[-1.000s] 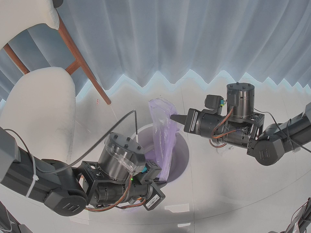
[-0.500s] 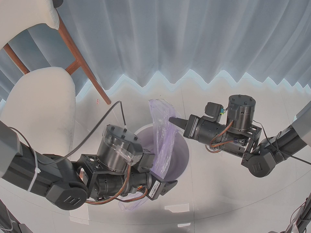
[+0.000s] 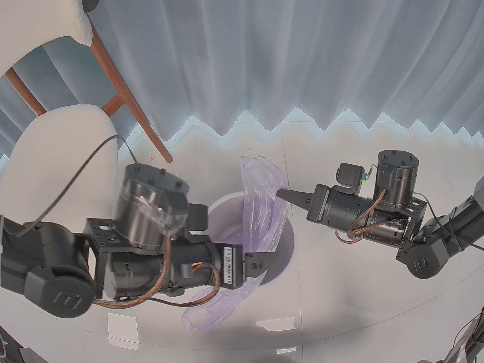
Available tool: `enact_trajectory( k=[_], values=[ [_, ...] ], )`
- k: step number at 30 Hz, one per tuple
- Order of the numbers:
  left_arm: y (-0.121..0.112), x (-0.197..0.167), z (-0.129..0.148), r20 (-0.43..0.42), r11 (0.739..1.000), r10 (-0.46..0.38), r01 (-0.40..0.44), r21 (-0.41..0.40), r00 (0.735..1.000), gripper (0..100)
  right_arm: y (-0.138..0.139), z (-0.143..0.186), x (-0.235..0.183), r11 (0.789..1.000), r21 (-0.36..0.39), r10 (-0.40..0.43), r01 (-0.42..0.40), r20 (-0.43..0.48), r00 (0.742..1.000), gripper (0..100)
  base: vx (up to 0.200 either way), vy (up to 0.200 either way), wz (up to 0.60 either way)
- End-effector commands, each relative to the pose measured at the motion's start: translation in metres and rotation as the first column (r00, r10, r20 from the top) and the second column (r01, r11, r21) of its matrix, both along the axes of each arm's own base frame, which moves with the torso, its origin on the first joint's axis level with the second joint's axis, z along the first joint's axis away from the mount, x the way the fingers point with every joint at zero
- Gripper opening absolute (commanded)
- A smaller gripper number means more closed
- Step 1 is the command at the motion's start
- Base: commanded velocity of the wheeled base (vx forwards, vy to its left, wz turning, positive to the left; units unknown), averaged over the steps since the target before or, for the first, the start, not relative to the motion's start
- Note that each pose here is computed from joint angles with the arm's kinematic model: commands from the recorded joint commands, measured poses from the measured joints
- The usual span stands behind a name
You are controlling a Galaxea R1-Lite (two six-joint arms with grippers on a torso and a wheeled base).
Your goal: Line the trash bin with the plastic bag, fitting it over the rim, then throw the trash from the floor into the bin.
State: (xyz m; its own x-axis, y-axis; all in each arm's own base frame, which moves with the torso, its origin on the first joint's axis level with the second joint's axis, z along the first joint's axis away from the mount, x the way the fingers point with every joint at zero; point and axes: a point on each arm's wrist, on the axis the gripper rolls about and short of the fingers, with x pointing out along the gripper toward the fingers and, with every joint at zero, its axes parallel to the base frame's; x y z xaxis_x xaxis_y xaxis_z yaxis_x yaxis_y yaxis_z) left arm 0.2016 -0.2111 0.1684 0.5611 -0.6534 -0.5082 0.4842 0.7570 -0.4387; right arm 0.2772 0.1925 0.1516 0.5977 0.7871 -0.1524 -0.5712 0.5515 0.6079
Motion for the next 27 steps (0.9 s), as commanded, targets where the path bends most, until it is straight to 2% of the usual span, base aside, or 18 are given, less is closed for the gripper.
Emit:
enact_trajectory(
  k=[1,4,6,9,13,18,21,27],
  values=[
    [0.040,-0.017,-0.001,-0.020,0.998,0.055,-0.054,0.008,0.998,100,-0.013,0.006,-0.003,1.000,0.009,-0.019,0.019,0.009,1.000,0,0.000,0.000,0.00],
    [0.051,-0.027,-0.014,-0.038,0.998,0.044,-0.042,0.050,0.998,100,-0.013,0.005,-0.002,1.000,0.008,-0.022,0.022,0.007,1.000,0,0.000,0.000,0.00],
    [0.066,-0.042,-0.036,-0.044,0.990,0.004,0.002,0.141,0.999,100,-0.014,0.003,0.000,1.000,0.003,-0.026,0.026,0.000,1.000,0,0.000,0.000,0.00],
    [0.075,-0.051,-0.052,-0.032,0.976,-0.067,0.072,0.204,0.997,100,-0.014,0.001,-0.001,1.000,-0.001,-0.026,0.026,-0.006,1.000,0,0.000,0.000,0.00],
    [0.076,-0.047,-0.055,-0.019,0.969,-0.116,0.118,0.217,0.993,100,-0.015,0.000,-0.002,1.000,-0.004,-0.026,0.026,-0.011,1.000,0,0.000,0.000,0.00],
    [0.078,-0.021,-0.073,-0.004,0.938,-0.134,0.129,0.321,0.991,100,-0.015,0.002,-0.003,1.000,-0.001,-0.026,0.026,-0.006,1.000,0,0.000,0.000,0.00],
    [0.075,-0.011,-0.080,0.010,0.933,-0.141,0.130,0.336,0.990,100,-0.016,0.002,-0.004,1.000,-0.002,-0.026,0.026,-0.007,1.000,0,0.000,0.000,0.00],
    [0.061,0.009,-0.095,0.051,0.939,-0.145,0.121,0.321,0.988,100,-0.016,0.003,-0.003,1.000,0.001,-0.028,0.028,-0.002,1.000,0,0.000,0.000,0.00]
  ],
)
